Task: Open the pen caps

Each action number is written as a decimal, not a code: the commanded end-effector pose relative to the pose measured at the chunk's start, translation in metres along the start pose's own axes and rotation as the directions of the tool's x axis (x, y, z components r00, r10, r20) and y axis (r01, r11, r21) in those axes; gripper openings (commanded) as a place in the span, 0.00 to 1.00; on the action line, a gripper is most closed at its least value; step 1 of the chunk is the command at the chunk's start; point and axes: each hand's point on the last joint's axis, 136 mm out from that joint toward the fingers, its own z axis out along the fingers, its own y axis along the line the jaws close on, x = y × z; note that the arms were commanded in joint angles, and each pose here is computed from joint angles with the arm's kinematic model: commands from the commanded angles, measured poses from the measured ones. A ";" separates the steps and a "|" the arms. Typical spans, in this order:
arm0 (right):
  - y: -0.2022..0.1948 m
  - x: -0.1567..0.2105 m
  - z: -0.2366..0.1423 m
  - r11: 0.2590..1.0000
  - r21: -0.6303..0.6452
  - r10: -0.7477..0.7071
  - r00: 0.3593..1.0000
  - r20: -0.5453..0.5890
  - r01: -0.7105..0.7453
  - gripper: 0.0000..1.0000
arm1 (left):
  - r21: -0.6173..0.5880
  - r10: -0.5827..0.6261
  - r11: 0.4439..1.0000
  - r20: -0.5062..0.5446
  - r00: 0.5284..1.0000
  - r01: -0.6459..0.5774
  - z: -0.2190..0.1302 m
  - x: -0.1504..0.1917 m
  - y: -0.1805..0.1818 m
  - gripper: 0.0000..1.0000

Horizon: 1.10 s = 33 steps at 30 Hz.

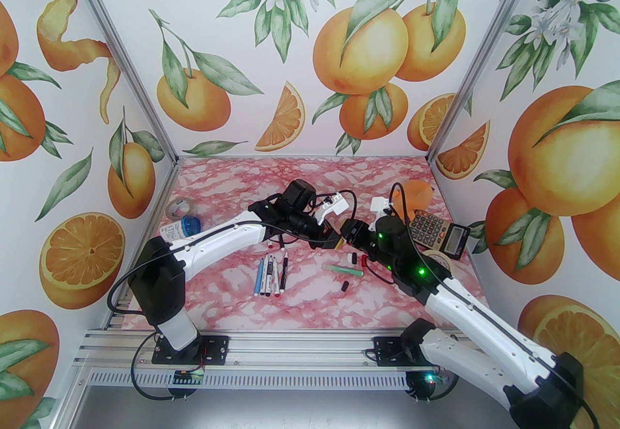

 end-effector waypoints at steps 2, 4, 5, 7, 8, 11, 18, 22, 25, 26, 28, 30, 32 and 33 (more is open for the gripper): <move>-0.018 0.011 0.002 0.980 0.090 -0.168 0.982 -0.089 0.176 0.26 | -0.153 -0.089 0.984 0.049 0.995 0.096 -0.017 -0.002 0.017 0.17; -0.031 0.024 0.001 0.963 0.122 -0.221 0.962 -0.162 0.242 0.29 | -0.229 -0.171 0.956 0.076 0.982 0.184 -0.028 0.008 0.030 0.18; -0.035 0.032 -0.001 0.955 0.122 -0.242 0.949 -0.202 0.270 0.31 | -0.249 -0.207 0.942 0.101 0.973 0.226 -0.035 0.015 0.034 0.19; -0.043 0.046 -0.002 0.945 0.112 -0.270 0.925 -0.267 0.308 0.34 | -0.280 -0.238 0.921 0.153 0.959 0.273 -0.047 0.025 0.037 0.26; -0.048 0.052 -0.002 0.938 0.111 -0.283 0.912 -0.295 0.327 0.35 | -0.284 -0.244 0.916 0.166 0.956 0.283 -0.051 0.030 0.036 0.28; -0.059 0.068 -0.003 0.918 0.100 -0.322 0.868 -0.379 0.384 0.37 | -0.268 -0.245 0.920 0.174 0.954 0.285 -0.057 0.044 0.030 0.30; -0.069 0.092 0.001 0.828 0.086 -0.442 0.741 -0.506 0.553 0.40 | -0.267 -0.183 0.937 0.173 0.968 0.225 -0.073 0.075 0.020 0.30; -0.064 0.108 0.010 0.752 0.024 -0.530 0.625 -0.574 0.659 0.44 | -0.261 -0.091 0.956 0.153 0.984 0.129 -0.087 0.086 0.004 0.38; -0.061 0.119 0.019 0.719 -0.015 -0.557 0.564 -0.610 0.694 0.46 | -0.301 -0.055 0.949 0.142 0.988 0.096 -0.103 0.093 -0.001 0.43; -0.062 0.120 0.023 0.705 -0.019 -0.564 0.545 -0.620 0.709 0.46 | -0.317 -0.048 0.944 0.139 0.989 0.090 -0.109 0.095 -0.002 0.43; -0.064 0.122 0.028 0.683 -0.025 -0.572 0.513 -0.639 0.730 0.46 | -0.341 -0.034 0.936 0.151 0.988 0.085 -0.121 0.097 -0.006 0.43; -0.071 0.124 0.032 0.656 -0.018 -0.567 0.477 -0.672 0.755 0.46 | -0.361 -0.018 0.929 0.171 0.985 0.079 -0.132 0.097 -0.009 0.43; -0.078 0.125 0.036 0.628 -0.012 -0.561 0.441 -0.701 0.778 0.46 | -0.377 -0.005 0.923 0.200 0.980 0.082 -0.144 0.095 -0.013 0.43; -0.081 0.126 0.038 0.618 -0.012 -0.558 0.427 -0.711 0.786 0.46 | -0.381 -0.002 0.921 0.210 0.978 0.084 -0.148 0.094 -0.014 0.43</move>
